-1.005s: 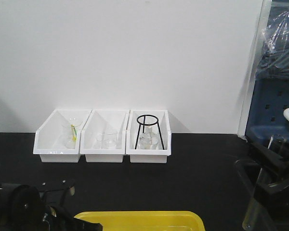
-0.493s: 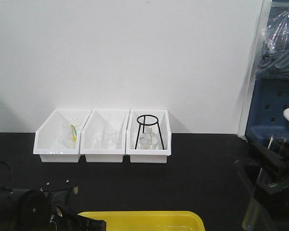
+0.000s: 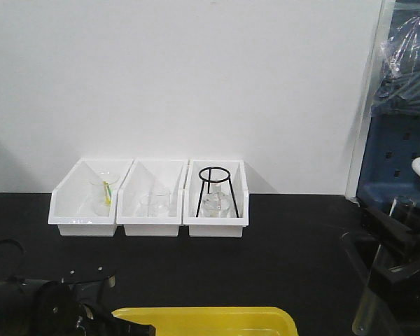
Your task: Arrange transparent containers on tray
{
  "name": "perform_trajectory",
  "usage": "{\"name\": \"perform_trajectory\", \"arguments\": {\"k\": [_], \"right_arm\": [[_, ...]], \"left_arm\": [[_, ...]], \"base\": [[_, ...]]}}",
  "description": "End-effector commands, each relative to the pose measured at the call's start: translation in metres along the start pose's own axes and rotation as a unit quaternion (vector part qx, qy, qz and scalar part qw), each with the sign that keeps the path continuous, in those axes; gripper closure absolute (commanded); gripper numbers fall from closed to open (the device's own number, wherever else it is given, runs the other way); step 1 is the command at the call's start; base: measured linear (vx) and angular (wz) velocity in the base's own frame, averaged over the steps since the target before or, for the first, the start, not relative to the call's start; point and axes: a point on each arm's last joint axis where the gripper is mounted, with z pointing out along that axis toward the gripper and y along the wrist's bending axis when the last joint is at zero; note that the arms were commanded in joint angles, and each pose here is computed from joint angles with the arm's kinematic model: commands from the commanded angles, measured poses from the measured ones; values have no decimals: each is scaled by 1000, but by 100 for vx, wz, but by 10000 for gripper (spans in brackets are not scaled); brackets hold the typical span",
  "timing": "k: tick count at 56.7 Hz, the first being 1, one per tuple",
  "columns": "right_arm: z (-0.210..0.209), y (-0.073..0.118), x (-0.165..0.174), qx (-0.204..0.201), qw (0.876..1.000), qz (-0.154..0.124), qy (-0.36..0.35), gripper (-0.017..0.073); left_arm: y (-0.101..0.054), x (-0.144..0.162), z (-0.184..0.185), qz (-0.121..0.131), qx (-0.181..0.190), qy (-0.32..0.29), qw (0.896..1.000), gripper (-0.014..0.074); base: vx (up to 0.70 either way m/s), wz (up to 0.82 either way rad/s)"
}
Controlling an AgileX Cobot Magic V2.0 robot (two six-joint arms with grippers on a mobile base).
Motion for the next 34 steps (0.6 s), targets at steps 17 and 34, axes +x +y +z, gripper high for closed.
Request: {"name": "perform_trajectory", "arguments": {"k": [17,34], "right_arm": [[30,8,16,-42,996,65,38,571],[89,28,73,-145,964,173,142,571]], "left_arm": [[-16,-21,-50,3,45,-99,994,258],[-26,-29,-135,40,87,-232,968,258]], "base": [[0,0],[0,0]]}}
